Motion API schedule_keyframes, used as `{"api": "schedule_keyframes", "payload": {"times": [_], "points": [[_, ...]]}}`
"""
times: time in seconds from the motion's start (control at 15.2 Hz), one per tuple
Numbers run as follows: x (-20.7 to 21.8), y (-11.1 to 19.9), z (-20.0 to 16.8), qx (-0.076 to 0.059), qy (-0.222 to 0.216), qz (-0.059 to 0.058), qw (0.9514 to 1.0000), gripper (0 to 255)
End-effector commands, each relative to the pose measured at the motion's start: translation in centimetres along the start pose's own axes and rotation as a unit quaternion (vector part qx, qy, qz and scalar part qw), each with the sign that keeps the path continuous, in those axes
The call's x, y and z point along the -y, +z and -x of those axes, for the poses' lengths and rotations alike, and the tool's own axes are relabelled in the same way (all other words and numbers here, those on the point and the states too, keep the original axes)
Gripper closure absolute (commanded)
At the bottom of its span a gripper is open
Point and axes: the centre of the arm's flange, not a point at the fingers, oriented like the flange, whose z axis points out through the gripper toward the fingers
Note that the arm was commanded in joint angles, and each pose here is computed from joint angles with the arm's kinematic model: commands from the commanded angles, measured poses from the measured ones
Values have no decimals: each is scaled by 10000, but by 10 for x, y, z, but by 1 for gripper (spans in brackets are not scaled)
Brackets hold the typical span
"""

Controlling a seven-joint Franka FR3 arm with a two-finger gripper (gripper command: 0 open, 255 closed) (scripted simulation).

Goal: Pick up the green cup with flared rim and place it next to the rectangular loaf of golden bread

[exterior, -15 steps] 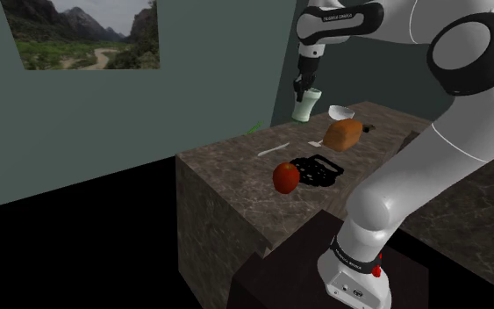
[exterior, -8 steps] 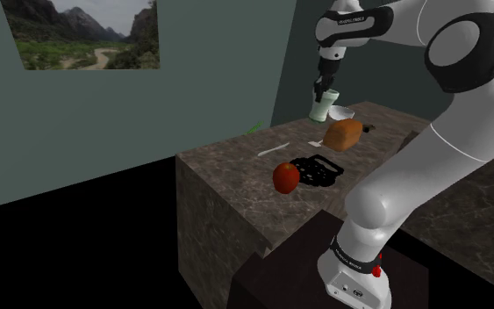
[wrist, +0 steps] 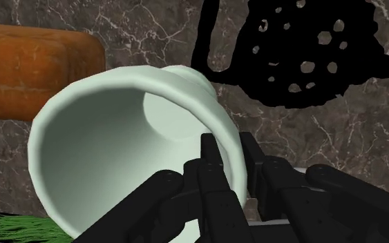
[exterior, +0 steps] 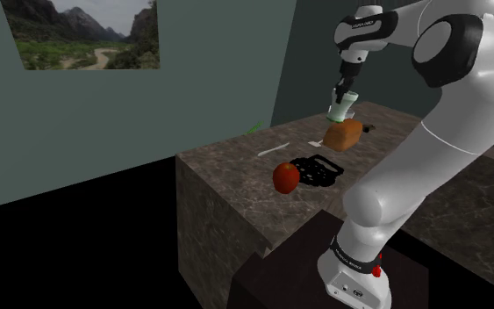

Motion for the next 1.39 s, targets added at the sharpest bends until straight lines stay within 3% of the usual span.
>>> {"api": "schedule_keyframes", "payload": {"times": [0.0,0.73,1.32], "points": [[-23,3,13,-2,-9,6,10000,255],[-151,20,88,-2,-9,6,10000,255],[-143,67,88,-2,-9,6,10000,255]]}}
